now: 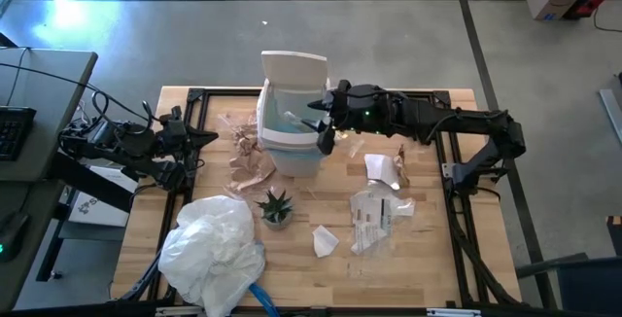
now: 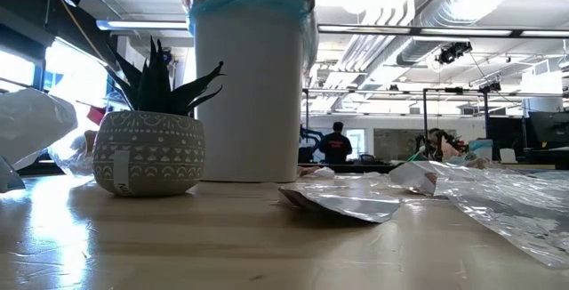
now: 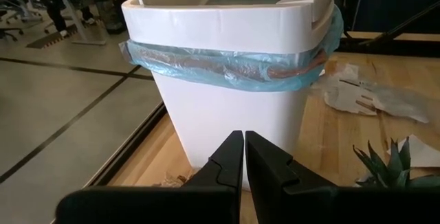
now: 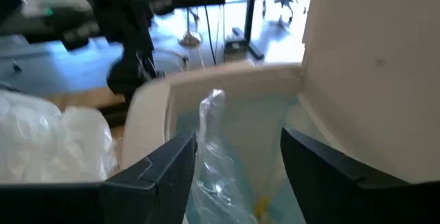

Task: Place trash/remove bag and relplace
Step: Put the transparent plastic into the trash bin

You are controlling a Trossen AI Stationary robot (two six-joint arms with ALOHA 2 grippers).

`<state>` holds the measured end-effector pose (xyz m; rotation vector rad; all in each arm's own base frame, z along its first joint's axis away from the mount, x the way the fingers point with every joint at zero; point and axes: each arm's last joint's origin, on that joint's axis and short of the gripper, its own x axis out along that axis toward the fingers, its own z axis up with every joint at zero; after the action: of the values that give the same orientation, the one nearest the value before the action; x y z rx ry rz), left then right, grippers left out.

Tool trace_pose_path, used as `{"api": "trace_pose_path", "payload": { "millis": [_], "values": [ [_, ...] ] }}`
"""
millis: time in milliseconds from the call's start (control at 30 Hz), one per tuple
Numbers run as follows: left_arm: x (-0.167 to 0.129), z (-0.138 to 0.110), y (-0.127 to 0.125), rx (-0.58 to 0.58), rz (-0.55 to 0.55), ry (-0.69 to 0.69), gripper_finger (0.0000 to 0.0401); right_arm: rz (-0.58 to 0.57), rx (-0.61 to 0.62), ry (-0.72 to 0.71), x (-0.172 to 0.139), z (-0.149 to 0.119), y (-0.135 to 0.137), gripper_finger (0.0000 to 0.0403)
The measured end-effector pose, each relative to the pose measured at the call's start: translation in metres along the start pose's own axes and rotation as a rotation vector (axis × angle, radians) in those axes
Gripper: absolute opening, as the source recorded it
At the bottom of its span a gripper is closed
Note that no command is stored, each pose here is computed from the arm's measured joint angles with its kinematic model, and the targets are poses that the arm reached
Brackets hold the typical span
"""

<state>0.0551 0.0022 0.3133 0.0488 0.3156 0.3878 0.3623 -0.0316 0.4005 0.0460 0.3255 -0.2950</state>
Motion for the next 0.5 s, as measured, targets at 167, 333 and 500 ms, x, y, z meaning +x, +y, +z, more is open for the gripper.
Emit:
{"api": "trace_pose_path", "payload": {
  "millis": [167, 333, 500],
  "values": [
    [0.000, 0.000, 0.000, -0.001, 0.002, -0.002, 0.0000, 0.182, 0.105, -0.006, 0.001, 0.003, -0.004, 0.0196],
    [0.000, 0.000, 0.000, -0.007, 0.002, -0.001, 0.0000, 0.056, 0.153, 0.074, 0.004, -0.005, -0.016, 0.0178],
    [0.000, 0.000, 0.000, -0.010, 0.007, -0.003, 0.0000, 0.056, 0.146, 0.067, 0.004, -0.005, -0.018, 0.0160]
  ]
}}
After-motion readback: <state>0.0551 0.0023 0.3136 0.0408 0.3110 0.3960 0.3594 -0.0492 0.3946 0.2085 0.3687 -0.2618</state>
